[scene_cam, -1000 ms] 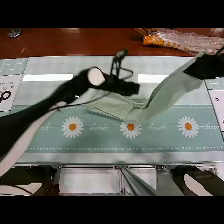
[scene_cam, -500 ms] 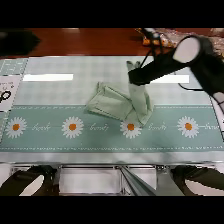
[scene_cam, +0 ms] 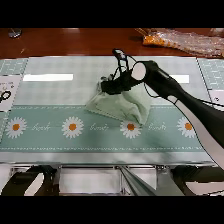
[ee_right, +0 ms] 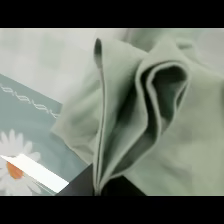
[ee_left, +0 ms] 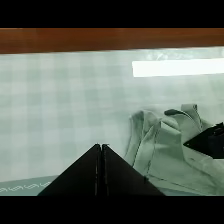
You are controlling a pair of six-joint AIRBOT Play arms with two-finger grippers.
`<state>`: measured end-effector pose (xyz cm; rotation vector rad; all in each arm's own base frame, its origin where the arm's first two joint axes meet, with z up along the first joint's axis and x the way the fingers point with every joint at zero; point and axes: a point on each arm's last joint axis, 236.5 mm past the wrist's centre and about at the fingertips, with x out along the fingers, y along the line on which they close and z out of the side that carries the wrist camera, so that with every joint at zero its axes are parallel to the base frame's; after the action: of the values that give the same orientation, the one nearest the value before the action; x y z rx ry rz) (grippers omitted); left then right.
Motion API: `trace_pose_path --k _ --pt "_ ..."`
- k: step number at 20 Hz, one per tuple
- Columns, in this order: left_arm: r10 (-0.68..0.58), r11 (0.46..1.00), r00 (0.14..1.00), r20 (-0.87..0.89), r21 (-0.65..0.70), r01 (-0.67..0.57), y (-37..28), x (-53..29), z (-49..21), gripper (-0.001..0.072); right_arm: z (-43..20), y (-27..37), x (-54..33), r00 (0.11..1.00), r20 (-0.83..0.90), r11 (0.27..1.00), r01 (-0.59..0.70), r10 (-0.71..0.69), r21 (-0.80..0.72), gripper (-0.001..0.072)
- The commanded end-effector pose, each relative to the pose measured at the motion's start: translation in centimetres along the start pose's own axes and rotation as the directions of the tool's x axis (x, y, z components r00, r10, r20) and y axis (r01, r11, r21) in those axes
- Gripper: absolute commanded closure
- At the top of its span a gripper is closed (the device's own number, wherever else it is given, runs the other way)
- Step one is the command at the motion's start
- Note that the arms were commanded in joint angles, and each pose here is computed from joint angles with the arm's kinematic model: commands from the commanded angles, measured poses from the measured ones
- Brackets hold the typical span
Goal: Fold the shirts.
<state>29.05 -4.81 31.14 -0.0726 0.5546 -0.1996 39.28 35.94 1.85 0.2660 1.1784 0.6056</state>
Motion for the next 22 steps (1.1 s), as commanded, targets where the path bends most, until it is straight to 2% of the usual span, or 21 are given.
trace_pose_path --k 1,2,4,5,6,8,10,11,12,13,14,15,16,17,18,19,20,22 --pt "-0.013 1.000 0.999 -0.029 0.001 0.013 -0.4 -0.7 -0.9 0.0687 -0.1 2.7 2.9 0.997 0.032 0.995 -0.077 0.075 0.063 0.0690" --pt "-0.017 1.000 0.999 -0.029 0.000 0.017 -0.5 -0.7 -0.9 0.0687 -0.4 3.2 3.3 0.996 0.030 0.994 -0.087 0.085 0.071 0.0622" --pt "-0.017 1.000 0.999 -0.031 0.003 0.017 -0.5 -0.6 -1.0 0.0687 -1.1 3.7 4.0 0.996 0.017 0.993 -0.091 0.090 0.072 0.0339" --pt "-0.017 1.000 0.999 -0.032 0.010 0.017 -0.5 -0.6 -1.0 0.0687 -1.1 3.7 4.0 0.996 0.014 0.993 -0.092 0.091 0.073 0.0264" --pt "-0.016 1.000 0.999 -0.032 0.011 0.016 -0.4 -0.6 -1.0 0.0687 -1.0 3.6 3.7 0.996 0.016 0.993 -0.091 0.090 0.075 0.0227" --pt "-0.015 1.000 0.999 -0.032 0.026 0.016 -0.4 -0.6 -1.0 0.0687 -0.2 2.8 1.9 0.996 0.020 0.994 -0.087 0.086 0.068 0.0212" --pt "-0.009 0.999 0.999 -0.033 0.042 0.010 -0.3 -0.5 -1.0 0.0687 0.1 0.9 -2.0 0.999 -0.011 0.999 -0.047 0.047 -0.007 0.0212" --pt "-0.005 0.999 0.999 -0.034 0.054 0.007 -0.2 -0.5 -1.0 0.0687 -0.3 -1.5 -4.8 0.999 -0.043 0.997 0.021 -0.024 -0.076 0.0212" --pt "0.005 0.998 0.999 -0.037 0.066 -0.003 0.1 -0.4 -1.0 0.0687 -1.1 -5.2 -8.2 0.984 -0.084 0.977 0.142 -0.156 -0.158 0.0215" --pt "0.021 0.997 0.999 -0.043 0.070 -0.018 0.5 -0.2 -1.1 0.0686 -2.0 -10.2 -12.1 0.932 -0.123 0.924 0.307 -0.340 -0.228 0.0216" --pt "0.041 0.997 0.998 -0.051 0.074 -0.037 1.1 0.1 -1.2 0.0685 -3.0 -15.9 -17.0 0.818 -0.158 0.820 0.502 -0.553 -0.274 0.0217" --pt "0.056 0.996 0.997 -0.062 0.077 -0.051 1.5 0.4 -1.3 0.0680 -4.2 -21.0 -22.2 0.680 -0.190 0.702 0.652 -0.709 -0.285 0.0217" --pt "0.058 0.996 0.996 -0.073 0.076 -0.053 1.7 0.9 -1.4 0.0601 -6.0 -23.8 -24.5 0.650 -0.229 0.690 0.685 -0.724 -0.235 0.0216" --pt "0.057 0.996 0.995 -0.085 0.073 -0.051 1.8 1.3 -1.5 0.0439 -8.4 -24.8 -24.2 0.713 -0.277 0.760 0.639 -0.643 -0.118 0.0215" --pt "0.057 0.996 0.993 -0.102 0.071 -0.049 1.8 1.7 -1.8 0.0309 -11.0 -24.7 -22.3 0.818 -0.303 0.849 0.526 -0.489 0.051 0.0196" --pt "0.056 0.996 0.991 -0.120 0.070 -0.048 1.9 2.1 -2.1 0.0256 -12.7 -24.0 -20.0 0.902 -0.279 0.894 0.392 -0.328 0.216 0.0109" --pt "0.055 0.997 0.989 -0.137 0.068 -0.046 2.0 2.3 -2.4 0.0252 -13.6 -23.0 -17.7 0.963 -0.202 0.901 0.241 -0.177 0.362 0.0109" --pt "0.055 0.997 0.987 -0.153 0.066 -0.045 2.1 2.8 -2.6 0.0252 -13.7 -22.2 -14.1 1.000 -0.021 0.833 0.030 -0.022 0.553 0.0109"
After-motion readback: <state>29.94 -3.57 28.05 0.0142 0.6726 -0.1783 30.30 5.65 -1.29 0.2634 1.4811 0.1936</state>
